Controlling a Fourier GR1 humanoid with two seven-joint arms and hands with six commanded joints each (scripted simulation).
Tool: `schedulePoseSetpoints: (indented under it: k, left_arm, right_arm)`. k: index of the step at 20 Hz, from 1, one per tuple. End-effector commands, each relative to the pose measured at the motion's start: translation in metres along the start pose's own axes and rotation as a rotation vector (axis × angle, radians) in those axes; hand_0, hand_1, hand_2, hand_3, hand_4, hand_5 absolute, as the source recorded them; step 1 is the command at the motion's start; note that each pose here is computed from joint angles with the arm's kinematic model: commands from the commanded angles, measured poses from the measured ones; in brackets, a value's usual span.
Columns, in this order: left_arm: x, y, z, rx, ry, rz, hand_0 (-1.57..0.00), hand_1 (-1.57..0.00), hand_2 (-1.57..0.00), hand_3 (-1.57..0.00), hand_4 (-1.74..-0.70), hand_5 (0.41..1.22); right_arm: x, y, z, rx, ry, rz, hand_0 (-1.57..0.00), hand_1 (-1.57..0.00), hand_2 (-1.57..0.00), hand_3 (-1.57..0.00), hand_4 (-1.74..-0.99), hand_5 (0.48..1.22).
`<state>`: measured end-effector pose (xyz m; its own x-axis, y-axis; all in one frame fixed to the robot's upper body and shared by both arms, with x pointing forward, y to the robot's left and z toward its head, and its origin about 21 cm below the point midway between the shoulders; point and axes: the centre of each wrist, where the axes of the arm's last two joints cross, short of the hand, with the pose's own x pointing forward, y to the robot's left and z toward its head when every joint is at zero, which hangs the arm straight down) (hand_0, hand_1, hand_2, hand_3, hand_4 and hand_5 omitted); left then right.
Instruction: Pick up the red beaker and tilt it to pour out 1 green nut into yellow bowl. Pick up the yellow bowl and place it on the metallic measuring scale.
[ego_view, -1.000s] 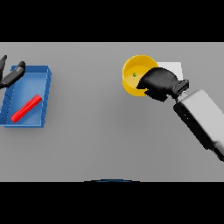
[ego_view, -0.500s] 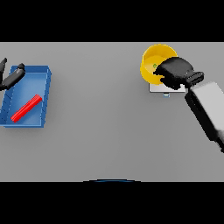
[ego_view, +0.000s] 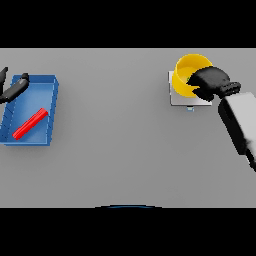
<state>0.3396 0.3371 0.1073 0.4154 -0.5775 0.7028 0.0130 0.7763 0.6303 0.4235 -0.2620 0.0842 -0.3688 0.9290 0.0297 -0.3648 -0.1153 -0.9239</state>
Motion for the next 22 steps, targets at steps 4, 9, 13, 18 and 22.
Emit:
schedulePoseSetpoints:
  k: [4,9,13,18,22]
  left_arm:
    - [0.003,0.0,0.002,-0.003,-0.014,0.0,0.0,0.0,0.0,0.0,-0.73,0.71]
    - [-0.004,-0.001,0.0,-0.011,0.009,0.006,0.0,0.0,0.0,0.0,-0.73,0.72]
    - [-0.001,-0.004,-0.004,-0.01,0.006,0.008,0.0,0.0,0.0,0.0,-0.73,0.723]
    - [-0.001,0.001,-0.005,-0.005,-0.005,0.001,0.0,0.0,0.0,0.0,-0.72,0.703]
    - [0.0,-0.001,-0.005,-0.013,-0.002,0.001,0.0,0.0,0.0,0.0,-0.72,0.696]
  right_arm:
    - [0.0,0.008,-0.005,0.041,0.022,-0.049,-1.47,-1.57,-1.37,-1.47,-1.741,1.221]
    - [-0.006,0.01,-0.004,0.063,0.009,-0.077,-1.13,-1.32,-1.33,-1.06,-1.701,1.221]
    - [-0.007,0.008,-0.004,0.082,0.038,-0.095,-0.46,-0.7,-0.8,-0.67,-1.563,0.971]
    - [-0.007,0.009,-0.005,0.095,0.004,-0.043,-0.15,-0.24,-0.37,-0.45,-1.469,0.842]
    - [-0.01,0.009,-0.003,0.13,0.041,-0.058,-0.06,-0.1,-0.16,-0.32,-1.422,0.785]
